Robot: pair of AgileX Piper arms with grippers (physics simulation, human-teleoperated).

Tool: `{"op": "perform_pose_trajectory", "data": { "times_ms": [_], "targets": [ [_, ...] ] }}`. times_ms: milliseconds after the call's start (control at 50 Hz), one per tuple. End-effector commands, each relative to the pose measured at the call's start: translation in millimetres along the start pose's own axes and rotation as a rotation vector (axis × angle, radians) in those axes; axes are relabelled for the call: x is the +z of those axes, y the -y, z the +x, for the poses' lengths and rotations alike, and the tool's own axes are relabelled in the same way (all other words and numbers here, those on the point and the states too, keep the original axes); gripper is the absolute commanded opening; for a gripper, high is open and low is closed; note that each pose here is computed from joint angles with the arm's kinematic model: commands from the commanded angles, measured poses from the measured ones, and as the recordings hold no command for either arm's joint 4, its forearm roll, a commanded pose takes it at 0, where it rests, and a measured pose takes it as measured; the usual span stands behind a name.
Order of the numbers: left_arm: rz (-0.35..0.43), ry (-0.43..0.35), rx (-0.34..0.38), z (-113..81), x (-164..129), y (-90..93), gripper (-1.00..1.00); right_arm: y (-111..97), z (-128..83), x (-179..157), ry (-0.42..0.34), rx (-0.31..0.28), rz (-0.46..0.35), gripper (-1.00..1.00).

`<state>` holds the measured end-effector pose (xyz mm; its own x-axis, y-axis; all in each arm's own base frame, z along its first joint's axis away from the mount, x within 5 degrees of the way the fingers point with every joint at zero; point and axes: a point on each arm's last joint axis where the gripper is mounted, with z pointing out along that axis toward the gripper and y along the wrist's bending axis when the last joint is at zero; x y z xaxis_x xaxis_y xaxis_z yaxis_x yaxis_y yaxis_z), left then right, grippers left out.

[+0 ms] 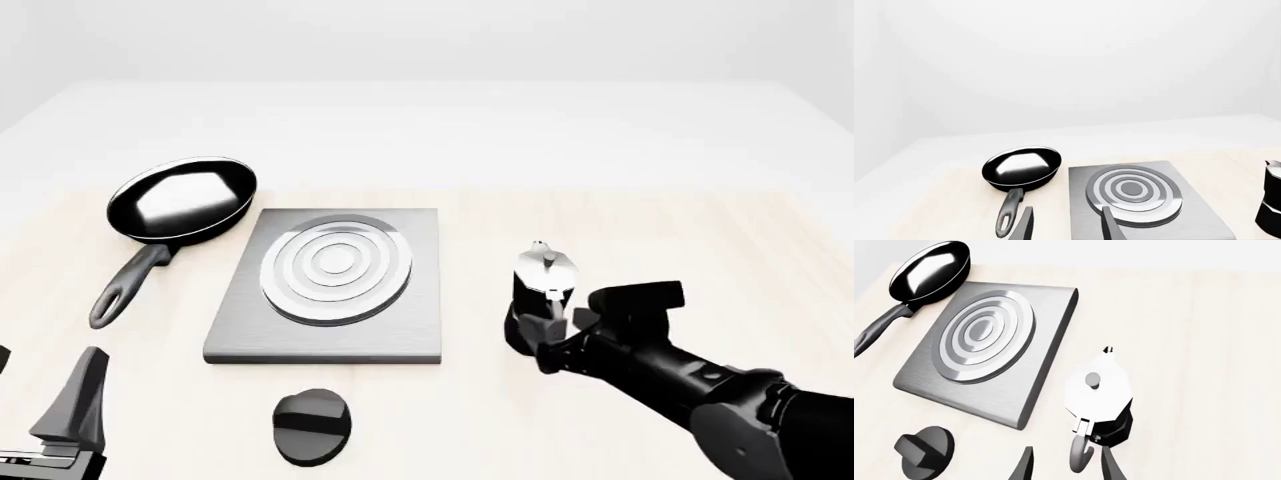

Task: Turn on the stove and put the moka pot on it.

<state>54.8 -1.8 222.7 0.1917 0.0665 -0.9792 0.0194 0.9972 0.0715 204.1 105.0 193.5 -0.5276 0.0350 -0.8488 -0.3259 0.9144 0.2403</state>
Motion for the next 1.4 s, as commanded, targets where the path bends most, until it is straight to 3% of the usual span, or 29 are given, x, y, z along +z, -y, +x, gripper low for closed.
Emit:
{"op": "perform_pose_trajectory", "data": {
  "times_ms": [20,480,500,780,1000,1200,1400],
  "targets": [
    [0.001,-0.001,0.003,0.1,0.0,0.0,1.00,4.0,8.0,7.8,-0.011,-0.002,0.010,1.00],
    [0.002,-0.001,0.007,0.1,0.0,0.1,1.00,8.0,17.7,20.7,-0.024,0.001,0.018,1.00],
    [0.002,-0.001,0.007,0.2,0.0,0.1,1.00,7.7,18.0,21.2,-0.025,0.000,0.017,-1.00],
    [0.006,0.003,0.007,-0.1,0.0,0.3,1.00,13.6,13.0,5.2,-0.016,-0.003,0.042,-1.00],
    [0.017,0.009,0.009,-0.7,0.0,0.9,1.00,20.7,-4.4,-31.3,0.011,-0.018,0.092,-1.00],
    [0.022,0.016,0.011,-1.4,0.0,1.2,1.00,18.7,-29.7,-59.1,0.042,-0.103,0.116,-1.00],
    [0.024,0.019,0.014,-1.6,0.0,1.3,1.00,15.8,-49.0,-77.0,0.079,-0.134,0.128,-1.00]
  ]
}}
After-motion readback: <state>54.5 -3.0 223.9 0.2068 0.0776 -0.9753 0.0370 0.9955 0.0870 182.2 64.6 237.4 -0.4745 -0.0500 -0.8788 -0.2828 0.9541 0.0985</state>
